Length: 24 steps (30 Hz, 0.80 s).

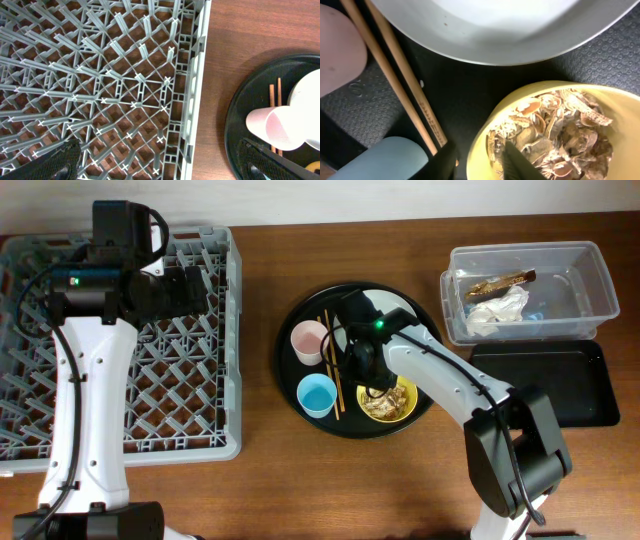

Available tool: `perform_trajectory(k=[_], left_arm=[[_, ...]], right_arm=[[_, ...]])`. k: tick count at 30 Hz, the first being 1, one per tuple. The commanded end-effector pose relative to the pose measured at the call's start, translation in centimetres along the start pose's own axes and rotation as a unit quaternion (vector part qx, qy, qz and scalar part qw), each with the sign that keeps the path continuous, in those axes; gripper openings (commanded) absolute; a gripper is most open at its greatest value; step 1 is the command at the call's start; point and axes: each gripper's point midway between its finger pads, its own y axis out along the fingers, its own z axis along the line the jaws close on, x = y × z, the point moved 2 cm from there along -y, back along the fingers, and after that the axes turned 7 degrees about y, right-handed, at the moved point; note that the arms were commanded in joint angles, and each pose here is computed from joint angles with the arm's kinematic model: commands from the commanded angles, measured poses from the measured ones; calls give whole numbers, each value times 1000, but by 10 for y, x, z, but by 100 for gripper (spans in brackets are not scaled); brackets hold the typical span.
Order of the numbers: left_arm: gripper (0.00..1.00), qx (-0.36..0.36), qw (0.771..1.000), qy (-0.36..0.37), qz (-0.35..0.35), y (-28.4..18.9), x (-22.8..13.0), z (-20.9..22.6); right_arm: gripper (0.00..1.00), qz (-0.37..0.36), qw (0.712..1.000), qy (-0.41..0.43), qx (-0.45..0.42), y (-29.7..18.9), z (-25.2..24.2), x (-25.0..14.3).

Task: Sort waste into correct bins and load items into the dishwasher rack
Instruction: 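Move the right gripper to the yellow bowl and grasp its rim, then carry the yellow bowl over the black tray and tip out the shells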

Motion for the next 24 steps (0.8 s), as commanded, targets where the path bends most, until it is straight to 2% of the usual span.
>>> perform_trajectory(k=[1,8,13,18,24], left_arm=[[99,-3,1000,-7,-3,0,3,0],[99,-3,1000,-7,-3,0,3,0],[99,-3,1000,-7,-3,0,3,0],[99,-3,1000,-7,-3,0,3,0],[99,-3,1000,-7,-3,0,3,0]], right_arm=[[31,9,1000,0,-18,11,-8,-9],[28,17,1000,6,-25,21,-16,-16],[4,23,999,6,-32,21,-19,-19],[4,31,999,-4,-36,11,-20,-20],[4,14,998,-56,-25,-51,-20,2]])
